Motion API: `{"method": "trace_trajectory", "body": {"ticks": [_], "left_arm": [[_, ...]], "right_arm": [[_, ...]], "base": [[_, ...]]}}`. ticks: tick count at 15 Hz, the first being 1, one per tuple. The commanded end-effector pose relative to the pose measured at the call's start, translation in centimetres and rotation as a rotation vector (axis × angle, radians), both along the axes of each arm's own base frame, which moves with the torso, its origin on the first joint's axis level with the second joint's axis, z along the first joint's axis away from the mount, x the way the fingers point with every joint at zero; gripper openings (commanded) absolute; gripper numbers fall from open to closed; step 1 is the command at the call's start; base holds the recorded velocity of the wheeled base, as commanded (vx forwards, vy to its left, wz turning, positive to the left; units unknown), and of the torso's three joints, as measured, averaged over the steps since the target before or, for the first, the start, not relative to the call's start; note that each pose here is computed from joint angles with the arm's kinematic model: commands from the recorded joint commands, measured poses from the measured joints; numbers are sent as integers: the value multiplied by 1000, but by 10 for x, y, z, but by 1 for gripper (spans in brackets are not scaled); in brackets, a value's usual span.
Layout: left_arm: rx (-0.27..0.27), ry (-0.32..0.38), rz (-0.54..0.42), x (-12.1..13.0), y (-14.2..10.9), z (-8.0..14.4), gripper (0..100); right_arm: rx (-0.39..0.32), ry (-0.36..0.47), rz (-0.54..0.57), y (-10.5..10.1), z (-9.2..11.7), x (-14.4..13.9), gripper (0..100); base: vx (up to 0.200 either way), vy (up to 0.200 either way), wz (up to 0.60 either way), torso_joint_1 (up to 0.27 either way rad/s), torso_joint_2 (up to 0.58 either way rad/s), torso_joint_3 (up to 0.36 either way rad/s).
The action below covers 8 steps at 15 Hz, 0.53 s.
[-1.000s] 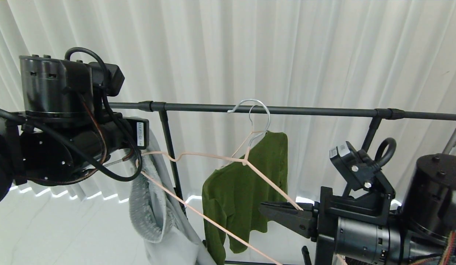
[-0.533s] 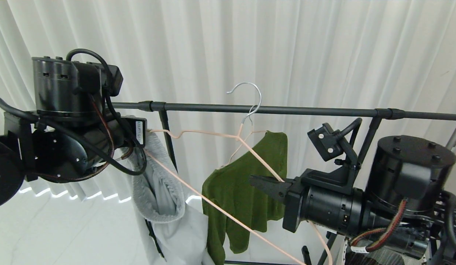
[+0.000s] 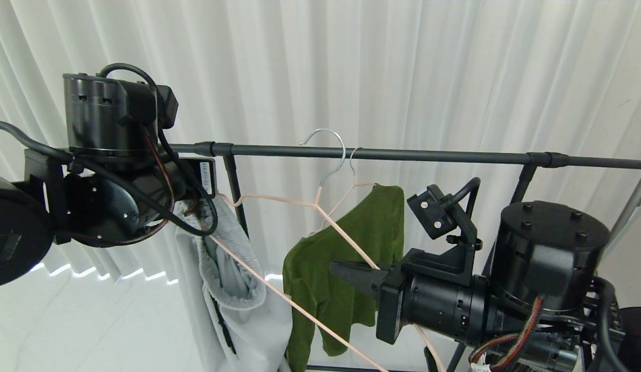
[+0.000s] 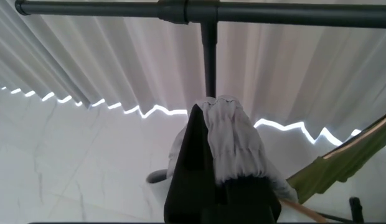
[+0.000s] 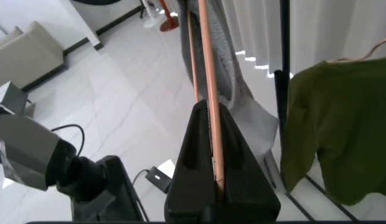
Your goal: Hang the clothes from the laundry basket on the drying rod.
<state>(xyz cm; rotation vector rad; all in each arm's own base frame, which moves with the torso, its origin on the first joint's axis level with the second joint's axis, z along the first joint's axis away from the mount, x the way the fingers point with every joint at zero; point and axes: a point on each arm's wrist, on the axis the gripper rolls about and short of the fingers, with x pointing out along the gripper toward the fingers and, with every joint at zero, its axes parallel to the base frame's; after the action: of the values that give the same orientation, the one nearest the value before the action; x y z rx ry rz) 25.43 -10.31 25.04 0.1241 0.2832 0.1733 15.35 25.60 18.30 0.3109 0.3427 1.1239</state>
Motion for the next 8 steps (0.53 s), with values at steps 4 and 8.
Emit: {"method": "trace_trajectory", "body": {"ticks": [4,8], "left_arm": [[-21,-6,5,0,0,1,0],[-34,-13,8,-2,1,2,0]], "right_arm": [[77,-16,-22,8,1,9,0],[79,-15,-61,8,0,23,0]], "base": [[0,0,0,0,0,0],[0,0,0,0,0,0]]}}
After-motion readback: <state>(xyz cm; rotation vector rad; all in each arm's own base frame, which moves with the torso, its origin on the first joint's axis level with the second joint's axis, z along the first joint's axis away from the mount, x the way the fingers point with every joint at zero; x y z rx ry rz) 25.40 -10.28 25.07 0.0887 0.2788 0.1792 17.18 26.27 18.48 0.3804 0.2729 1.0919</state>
